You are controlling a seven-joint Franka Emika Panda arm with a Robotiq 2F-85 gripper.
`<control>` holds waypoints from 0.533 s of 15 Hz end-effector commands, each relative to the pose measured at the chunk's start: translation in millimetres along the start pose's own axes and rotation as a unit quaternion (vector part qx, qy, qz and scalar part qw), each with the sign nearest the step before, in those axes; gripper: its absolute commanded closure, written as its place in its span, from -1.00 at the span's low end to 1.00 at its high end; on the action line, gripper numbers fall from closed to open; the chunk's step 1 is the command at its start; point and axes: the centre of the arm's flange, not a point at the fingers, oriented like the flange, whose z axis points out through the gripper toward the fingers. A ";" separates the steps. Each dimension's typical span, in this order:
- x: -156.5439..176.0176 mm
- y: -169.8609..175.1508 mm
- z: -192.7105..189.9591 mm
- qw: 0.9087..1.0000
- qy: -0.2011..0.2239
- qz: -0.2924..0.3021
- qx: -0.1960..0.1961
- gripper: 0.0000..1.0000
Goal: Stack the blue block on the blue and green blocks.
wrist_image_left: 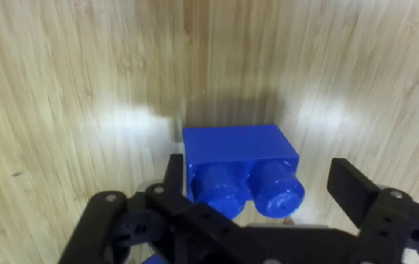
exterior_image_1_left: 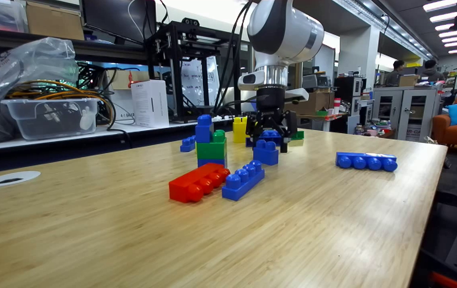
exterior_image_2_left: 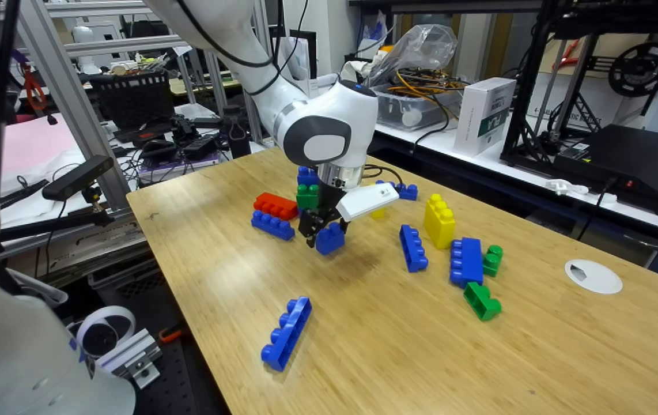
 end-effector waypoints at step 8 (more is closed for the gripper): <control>-4.4 0.8 1.0 1.000 -0.006 -0.004 -0.021 0.08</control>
